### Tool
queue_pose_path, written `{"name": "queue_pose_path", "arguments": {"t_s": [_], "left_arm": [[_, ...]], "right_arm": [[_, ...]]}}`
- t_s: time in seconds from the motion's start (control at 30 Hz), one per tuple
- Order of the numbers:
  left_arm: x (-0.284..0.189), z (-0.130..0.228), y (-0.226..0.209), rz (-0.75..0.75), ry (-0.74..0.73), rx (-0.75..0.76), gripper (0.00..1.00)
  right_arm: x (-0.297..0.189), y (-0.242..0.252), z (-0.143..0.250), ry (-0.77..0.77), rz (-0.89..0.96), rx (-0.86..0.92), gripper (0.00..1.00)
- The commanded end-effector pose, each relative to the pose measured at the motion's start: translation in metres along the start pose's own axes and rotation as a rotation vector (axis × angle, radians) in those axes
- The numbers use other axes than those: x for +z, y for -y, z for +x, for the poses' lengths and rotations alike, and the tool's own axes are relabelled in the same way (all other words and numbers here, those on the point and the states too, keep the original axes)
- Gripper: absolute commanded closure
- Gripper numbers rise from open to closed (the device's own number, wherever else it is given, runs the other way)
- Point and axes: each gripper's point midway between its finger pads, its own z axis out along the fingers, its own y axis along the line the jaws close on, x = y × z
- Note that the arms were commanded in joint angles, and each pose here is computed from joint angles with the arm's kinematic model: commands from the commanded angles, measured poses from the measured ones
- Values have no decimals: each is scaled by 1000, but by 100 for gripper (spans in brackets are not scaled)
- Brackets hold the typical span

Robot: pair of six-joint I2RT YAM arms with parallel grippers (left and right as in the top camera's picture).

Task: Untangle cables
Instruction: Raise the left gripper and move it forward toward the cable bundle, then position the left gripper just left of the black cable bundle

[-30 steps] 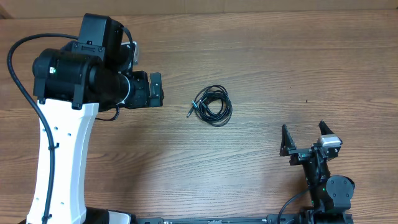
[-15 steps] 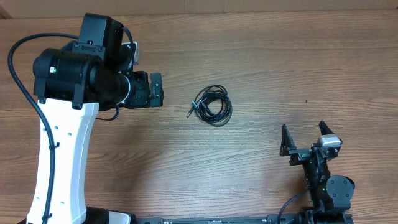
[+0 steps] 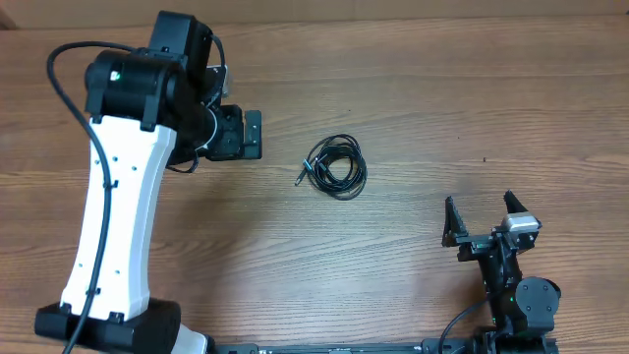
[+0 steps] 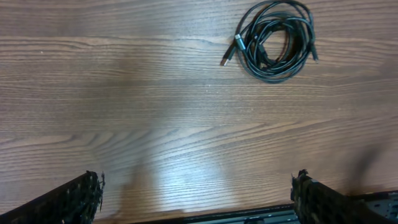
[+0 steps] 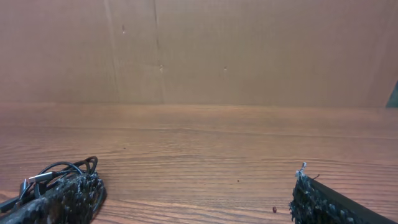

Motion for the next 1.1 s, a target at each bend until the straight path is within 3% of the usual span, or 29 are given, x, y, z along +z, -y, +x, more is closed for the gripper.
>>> {"name": "queue_pose_path", "arguments": {"t_s": [0.0, 1.07], "left_arm": [[9, -3, -1, -19, -26, 30, 0], [37, 11, -8, -44, -138, 38, 0]], "right_arm": [[0, -1, 2, 5, -2, -2, 0], [0, -1, 2, 5, -1, -2, 0]]}}
